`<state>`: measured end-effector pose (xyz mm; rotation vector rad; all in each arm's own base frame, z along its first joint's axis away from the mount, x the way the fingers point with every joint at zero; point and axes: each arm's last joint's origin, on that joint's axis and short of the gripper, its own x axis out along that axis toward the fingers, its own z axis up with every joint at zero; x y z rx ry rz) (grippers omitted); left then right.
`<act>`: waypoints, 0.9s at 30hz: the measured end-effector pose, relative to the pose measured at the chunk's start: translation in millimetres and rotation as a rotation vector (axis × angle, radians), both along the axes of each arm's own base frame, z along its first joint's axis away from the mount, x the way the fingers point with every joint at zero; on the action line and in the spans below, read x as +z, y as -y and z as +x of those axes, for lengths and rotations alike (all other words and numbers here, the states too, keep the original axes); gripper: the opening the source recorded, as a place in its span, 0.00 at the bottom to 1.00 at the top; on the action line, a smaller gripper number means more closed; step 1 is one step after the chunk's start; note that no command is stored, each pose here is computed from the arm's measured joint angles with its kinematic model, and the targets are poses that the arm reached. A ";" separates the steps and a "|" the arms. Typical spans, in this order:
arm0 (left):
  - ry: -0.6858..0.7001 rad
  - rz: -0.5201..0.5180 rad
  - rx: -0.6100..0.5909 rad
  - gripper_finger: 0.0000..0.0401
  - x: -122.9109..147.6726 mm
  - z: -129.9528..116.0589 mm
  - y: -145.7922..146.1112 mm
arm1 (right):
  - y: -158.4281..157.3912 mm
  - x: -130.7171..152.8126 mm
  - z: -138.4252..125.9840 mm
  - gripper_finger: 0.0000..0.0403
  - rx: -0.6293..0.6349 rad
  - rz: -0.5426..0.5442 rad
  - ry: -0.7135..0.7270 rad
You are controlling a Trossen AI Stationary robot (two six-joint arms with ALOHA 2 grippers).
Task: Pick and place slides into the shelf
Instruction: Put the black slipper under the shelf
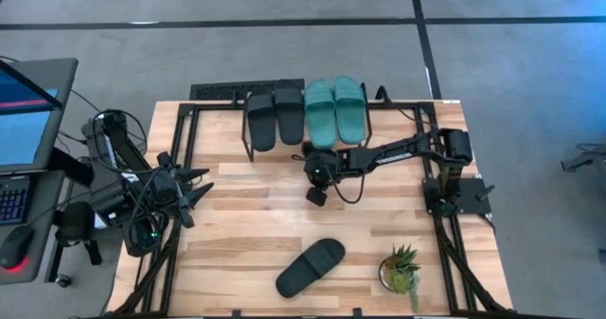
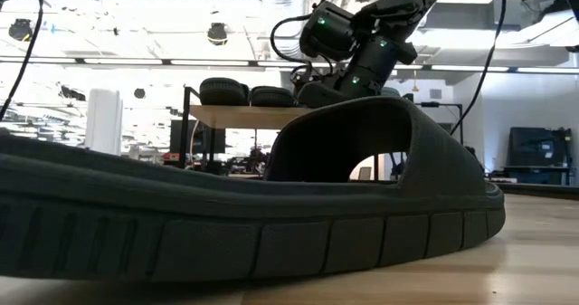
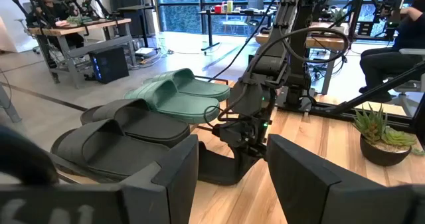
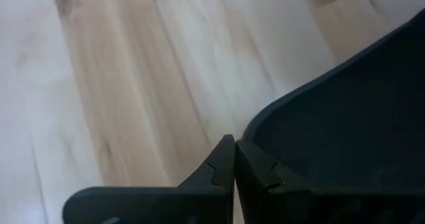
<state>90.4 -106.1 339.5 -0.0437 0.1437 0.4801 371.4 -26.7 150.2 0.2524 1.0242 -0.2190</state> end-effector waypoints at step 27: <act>0.000 -0.005 0.000 0.42 0.0 0.1 0.2 | -18.6 8.3 -8.0 0.00 0.136 -0.060 -0.200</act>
